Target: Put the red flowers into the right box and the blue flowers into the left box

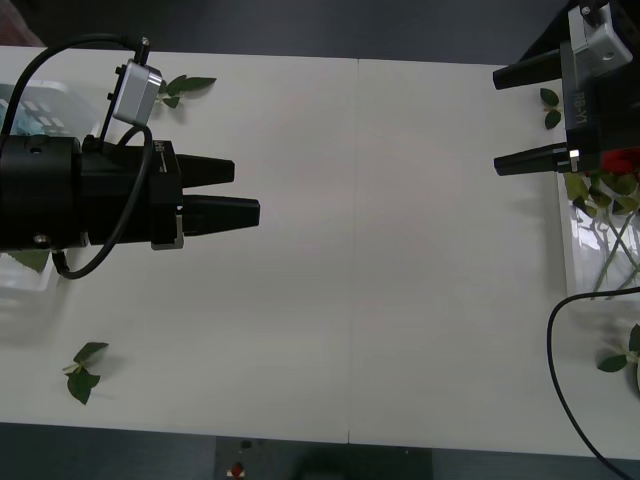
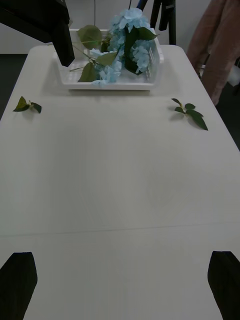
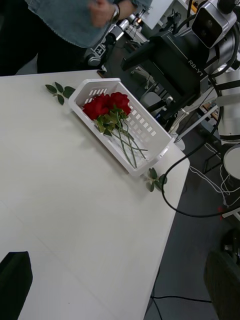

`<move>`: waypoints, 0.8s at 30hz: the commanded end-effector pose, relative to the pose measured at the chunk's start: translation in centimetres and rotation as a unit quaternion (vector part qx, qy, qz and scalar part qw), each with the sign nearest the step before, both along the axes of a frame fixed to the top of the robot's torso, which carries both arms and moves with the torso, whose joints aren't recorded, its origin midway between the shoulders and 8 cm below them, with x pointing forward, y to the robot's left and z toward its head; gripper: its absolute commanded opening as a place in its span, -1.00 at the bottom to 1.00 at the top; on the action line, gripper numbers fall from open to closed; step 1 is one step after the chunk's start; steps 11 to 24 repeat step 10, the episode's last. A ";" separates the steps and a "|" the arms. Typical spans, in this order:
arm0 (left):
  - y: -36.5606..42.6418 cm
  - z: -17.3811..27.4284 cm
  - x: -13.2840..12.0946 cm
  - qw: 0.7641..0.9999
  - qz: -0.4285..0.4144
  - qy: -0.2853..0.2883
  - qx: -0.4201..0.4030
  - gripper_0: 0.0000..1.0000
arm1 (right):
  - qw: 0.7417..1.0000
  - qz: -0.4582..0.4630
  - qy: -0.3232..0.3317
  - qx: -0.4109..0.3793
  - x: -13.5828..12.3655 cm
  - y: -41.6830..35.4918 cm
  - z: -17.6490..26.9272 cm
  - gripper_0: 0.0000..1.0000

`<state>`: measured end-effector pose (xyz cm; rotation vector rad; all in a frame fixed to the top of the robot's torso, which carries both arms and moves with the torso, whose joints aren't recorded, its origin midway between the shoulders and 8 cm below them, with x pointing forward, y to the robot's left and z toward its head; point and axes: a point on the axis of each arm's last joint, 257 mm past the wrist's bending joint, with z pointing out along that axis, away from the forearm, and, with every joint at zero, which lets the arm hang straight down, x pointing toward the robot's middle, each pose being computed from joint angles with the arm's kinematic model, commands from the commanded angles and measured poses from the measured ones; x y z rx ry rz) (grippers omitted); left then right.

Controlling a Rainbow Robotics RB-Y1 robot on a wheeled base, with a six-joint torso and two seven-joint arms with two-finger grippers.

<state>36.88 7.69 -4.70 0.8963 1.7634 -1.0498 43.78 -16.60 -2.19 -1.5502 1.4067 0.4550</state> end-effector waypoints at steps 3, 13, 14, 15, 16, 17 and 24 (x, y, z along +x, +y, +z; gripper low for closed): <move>-0.7 1.8 -0.5 0.999 -0.014 -0.029 -0.005 1.00 | 0.999 0.004 -0.036 -0.012 0.1 0.2 1.9 1.00; -0.7 1.8 -0.5 0.999 -0.014 -0.029 -0.005 1.00 | 0.999 0.004 -0.036 -0.012 0.1 0.2 1.9 1.00; -0.7 1.8 -0.5 0.999 -0.014 -0.029 -0.005 1.00 | 0.999 0.004 -0.036 -0.012 0.1 0.2 1.9 1.00; -0.7 1.8 -0.5 0.999 -0.014 -0.029 -0.005 1.00 | 0.999 0.004 -0.036 -0.012 0.1 0.2 1.9 1.00; -0.7 1.8 -0.5 0.999 -0.014 -0.029 -0.005 1.00 | 0.999 0.004 -0.036 -0.012 0.1 0.2 1.9 1.00; -0.7 1.8 -0.5 0.999 -0.014 -0.029 -0.005 1.00 | 0.999 0.004 -0.036 -0.012 0.1 0.2 1.9 1.00; -0.7 1.8 -0.5 0.999 -0.014 -0.029 -0.005 1.00 | 0.999 0.004 -0.036 -0.012 0.1 0.2 1.9 1.00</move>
